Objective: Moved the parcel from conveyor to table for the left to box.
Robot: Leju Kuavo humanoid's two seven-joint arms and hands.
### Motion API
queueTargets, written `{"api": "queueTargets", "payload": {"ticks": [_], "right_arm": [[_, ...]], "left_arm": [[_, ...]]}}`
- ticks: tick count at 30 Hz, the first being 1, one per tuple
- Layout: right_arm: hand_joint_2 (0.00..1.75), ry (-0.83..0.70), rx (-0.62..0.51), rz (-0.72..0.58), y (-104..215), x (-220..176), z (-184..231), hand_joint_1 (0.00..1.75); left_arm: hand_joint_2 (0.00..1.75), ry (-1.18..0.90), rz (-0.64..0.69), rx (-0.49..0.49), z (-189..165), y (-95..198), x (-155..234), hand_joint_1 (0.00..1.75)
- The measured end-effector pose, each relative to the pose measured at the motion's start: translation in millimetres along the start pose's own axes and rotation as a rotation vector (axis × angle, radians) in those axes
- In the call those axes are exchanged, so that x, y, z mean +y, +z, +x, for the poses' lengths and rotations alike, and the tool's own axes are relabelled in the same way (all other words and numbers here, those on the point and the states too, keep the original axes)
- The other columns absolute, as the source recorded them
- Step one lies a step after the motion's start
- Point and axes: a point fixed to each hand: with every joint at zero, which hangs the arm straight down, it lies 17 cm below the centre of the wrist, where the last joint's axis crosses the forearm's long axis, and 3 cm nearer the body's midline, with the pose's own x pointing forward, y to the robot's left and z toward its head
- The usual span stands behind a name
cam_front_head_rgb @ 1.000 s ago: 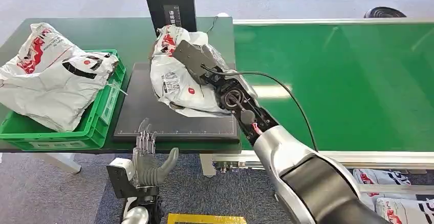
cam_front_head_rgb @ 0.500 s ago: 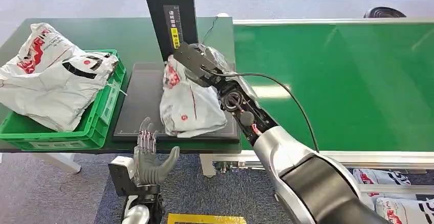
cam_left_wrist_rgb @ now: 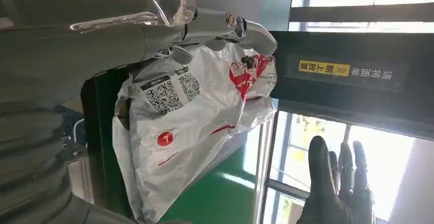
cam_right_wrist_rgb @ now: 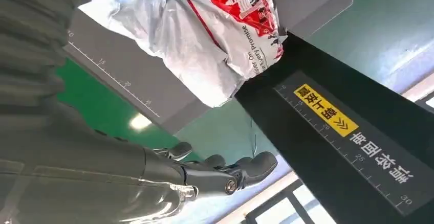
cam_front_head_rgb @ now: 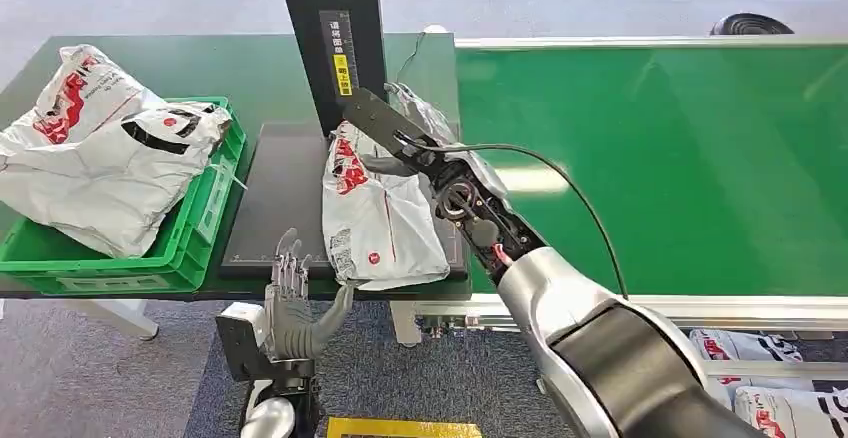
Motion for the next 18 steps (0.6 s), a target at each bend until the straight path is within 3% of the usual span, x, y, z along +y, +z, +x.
{"api": "queueTargets", "payload": {"ticks": [7,9,18], "right_arm": [[1.75,-0.004,-0.005,-0.019,0,-6,-5,0.0],[1.75,-0.033,-0.033,-0.085,0,-18,-2,0.0],[1.75,-0.321,-0.34,-0.414,10,-130,61,0.0]], "left_arm": [[1.75,-0.001,-0.002,0.005,-2,0,-1,0.0],[1.75,-0.014,0.003,0.003,-2,0,0,0.0],[1.75,-0.046,0.045,0.007,-4,0,12,0.0]]}}
